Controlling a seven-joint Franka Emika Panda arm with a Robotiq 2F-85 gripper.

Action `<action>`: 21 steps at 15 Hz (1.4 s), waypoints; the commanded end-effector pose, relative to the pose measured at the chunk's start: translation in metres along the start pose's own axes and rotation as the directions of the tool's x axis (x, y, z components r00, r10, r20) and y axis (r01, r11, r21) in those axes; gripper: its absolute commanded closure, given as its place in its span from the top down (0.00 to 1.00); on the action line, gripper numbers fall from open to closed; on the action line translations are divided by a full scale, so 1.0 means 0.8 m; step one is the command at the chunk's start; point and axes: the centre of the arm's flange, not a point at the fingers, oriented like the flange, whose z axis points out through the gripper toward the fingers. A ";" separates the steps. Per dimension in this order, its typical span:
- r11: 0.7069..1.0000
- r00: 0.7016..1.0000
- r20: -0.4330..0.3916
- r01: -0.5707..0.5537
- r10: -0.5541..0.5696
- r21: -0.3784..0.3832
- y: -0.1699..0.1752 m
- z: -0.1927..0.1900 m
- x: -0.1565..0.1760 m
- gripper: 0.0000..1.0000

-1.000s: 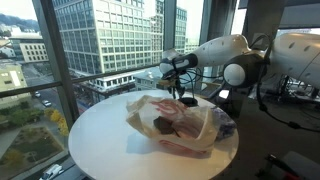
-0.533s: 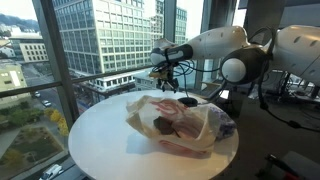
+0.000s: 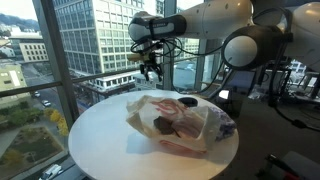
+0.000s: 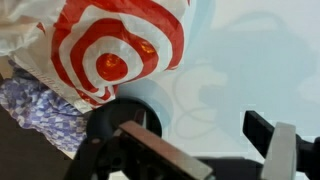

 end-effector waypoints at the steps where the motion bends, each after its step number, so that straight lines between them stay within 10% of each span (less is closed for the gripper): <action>1: 1.000 0.999 0.046 -0.015 0.016 -0.018 0.083 -0.040 -0.054 1.00; 9: 0.972 0.965 0.262 0.033 0.029 -0.231 0.149 -0.104 -0.132 1.00; 15: 0.969 0.895 0.441 0.053 0.062 -0.243 0.172 -0.105 -0.166 1.00; 21: 0.957 0.886 0.457 0.061 0.079 -0.285 0.090 -0.118 -0.156 1.00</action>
